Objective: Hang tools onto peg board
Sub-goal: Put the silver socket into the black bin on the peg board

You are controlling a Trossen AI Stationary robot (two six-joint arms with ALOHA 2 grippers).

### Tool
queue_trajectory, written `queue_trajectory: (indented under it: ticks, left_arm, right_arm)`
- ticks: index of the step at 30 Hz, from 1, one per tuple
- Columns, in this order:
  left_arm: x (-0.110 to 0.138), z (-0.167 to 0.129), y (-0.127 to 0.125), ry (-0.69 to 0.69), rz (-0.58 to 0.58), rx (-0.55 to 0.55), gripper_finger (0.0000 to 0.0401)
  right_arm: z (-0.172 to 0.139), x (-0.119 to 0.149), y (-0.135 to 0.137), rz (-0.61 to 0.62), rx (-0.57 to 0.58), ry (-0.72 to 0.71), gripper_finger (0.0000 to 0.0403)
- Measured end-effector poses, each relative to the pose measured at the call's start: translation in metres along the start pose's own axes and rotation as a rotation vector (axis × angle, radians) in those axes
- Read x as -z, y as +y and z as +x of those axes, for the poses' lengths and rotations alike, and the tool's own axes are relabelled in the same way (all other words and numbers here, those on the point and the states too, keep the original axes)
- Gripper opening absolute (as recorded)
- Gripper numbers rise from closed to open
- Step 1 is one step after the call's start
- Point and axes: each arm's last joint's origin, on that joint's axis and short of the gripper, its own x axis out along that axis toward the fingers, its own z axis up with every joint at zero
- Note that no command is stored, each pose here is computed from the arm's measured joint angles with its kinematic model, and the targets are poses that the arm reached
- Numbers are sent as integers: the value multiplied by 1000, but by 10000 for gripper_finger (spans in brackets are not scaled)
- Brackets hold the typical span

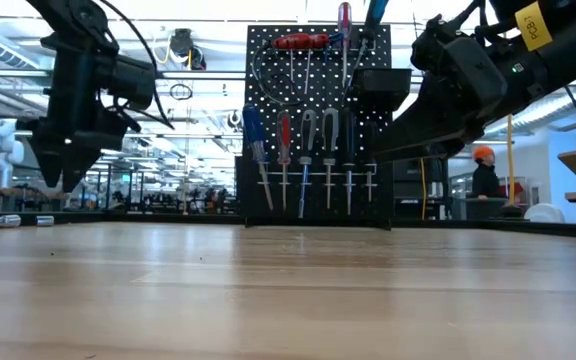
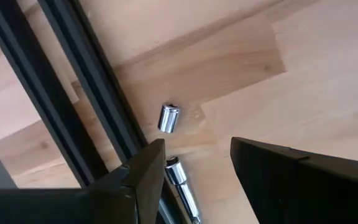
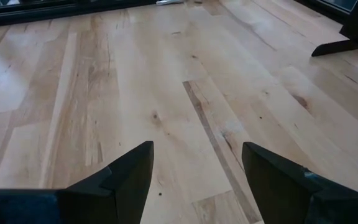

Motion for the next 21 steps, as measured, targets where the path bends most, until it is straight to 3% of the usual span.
queue_trajectory:
  ticks: [8, 14, 21]
  left_arm:
    - [12, 36, 0, 48, -101, -50, 191]
    - [2, 36, -1, -92, -188, -96, 191]
    - [3, 40, 1, -64, -192, -118, 191]
  right_arm:
    - [0, 1, 0, -11, 1, 6, 238]
    - [0, 1, 0, -17, 1, 9, 238]
    - [0, 1, 0, -17, 1, 10, 238]
